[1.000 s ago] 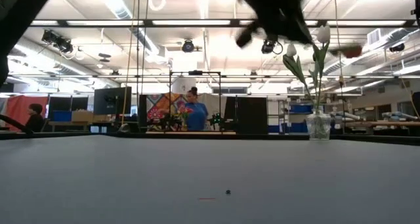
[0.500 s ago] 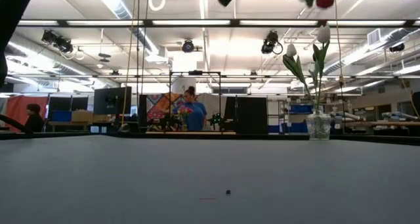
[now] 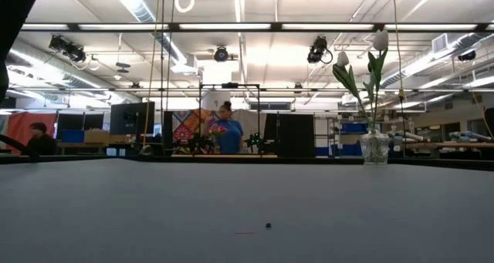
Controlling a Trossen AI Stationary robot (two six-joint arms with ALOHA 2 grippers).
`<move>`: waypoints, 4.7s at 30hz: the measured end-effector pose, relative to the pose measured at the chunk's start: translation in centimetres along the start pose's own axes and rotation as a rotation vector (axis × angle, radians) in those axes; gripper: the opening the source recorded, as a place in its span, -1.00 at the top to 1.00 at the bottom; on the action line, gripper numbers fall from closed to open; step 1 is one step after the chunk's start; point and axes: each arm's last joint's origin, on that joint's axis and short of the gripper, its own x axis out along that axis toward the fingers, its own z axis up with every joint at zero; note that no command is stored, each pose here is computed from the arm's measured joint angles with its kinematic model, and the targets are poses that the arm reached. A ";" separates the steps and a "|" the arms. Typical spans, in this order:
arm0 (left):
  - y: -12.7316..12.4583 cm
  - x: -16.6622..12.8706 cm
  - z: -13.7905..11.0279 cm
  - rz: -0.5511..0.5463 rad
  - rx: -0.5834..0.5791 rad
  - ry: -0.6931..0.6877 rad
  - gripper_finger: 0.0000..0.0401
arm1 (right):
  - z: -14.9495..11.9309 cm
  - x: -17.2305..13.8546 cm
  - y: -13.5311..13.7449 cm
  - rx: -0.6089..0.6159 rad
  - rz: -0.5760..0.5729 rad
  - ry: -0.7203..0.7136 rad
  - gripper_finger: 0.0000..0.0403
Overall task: Sort flowers into vase by color
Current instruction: Put the red flower into the yellow vase, then put the pink flower into the yellow vase
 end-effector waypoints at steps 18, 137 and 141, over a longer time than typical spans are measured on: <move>-0.4 0.0 0.6 -0.041 -0.023 -0.058 1.00 | 0.6 1.3 -0.2 -0.031 -0.044 0.009 0.41; 0.9 8.6 -18.1 0.005 0.049 0.401 0.24 | -1.7 -5.1 -1.2 -0.197 0.289 0.770 -0.03; 0.9 10.4 -21.0 -0.066 0.076 0.323 0.24 | -1.6 -4.7 -1.3 -0.167 0.254 0.774 -0.02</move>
